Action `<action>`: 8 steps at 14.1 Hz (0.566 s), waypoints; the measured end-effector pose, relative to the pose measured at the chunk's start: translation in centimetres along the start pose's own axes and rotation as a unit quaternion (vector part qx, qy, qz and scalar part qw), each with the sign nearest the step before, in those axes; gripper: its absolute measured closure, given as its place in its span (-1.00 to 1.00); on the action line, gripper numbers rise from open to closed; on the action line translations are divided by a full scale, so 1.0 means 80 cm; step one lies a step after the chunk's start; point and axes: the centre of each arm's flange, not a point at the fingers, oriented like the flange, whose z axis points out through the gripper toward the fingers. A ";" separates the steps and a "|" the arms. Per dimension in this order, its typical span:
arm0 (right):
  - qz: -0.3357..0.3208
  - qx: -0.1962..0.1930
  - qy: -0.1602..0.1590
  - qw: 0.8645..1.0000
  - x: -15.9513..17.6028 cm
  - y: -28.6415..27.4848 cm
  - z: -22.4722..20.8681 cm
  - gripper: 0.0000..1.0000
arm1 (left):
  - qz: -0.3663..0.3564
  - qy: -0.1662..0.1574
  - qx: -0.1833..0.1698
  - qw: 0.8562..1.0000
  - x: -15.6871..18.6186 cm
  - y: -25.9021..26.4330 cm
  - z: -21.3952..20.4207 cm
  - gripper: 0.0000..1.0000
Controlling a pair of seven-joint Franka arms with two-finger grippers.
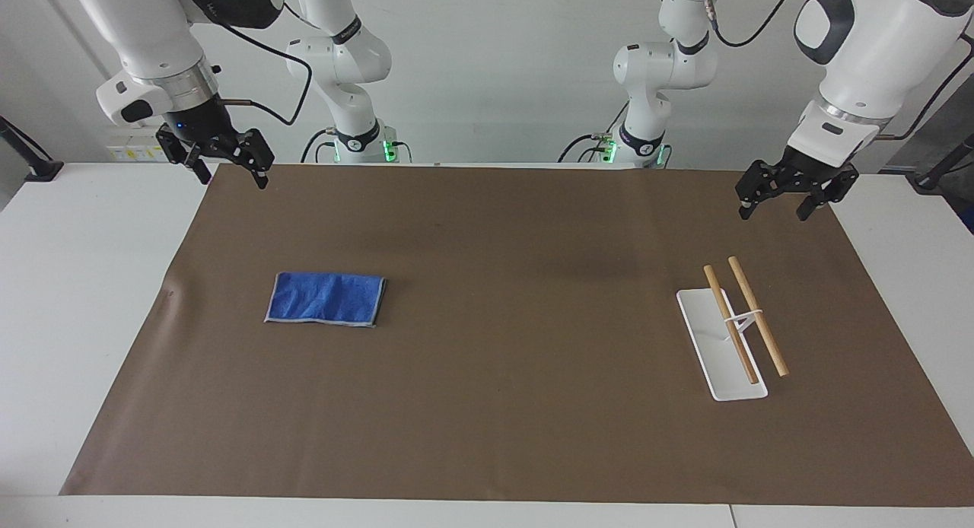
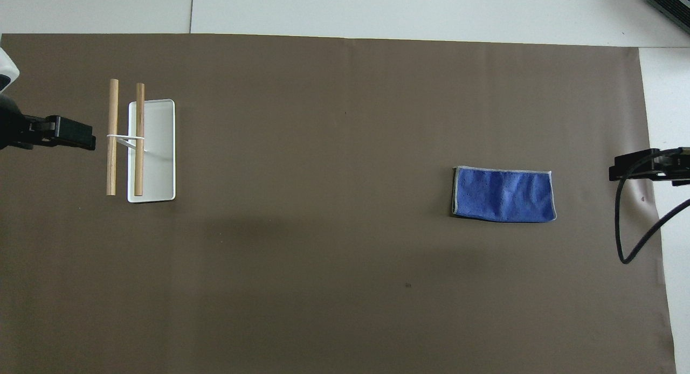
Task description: Right arm passes towel to left arm to hang
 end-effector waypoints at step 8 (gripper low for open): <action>0.010 0.000 0.000 1.000 0.000 0.000 0.000 -1.00 | 0.000 0.000 0.000 1.000 0.000 0.000 0.000 -1.00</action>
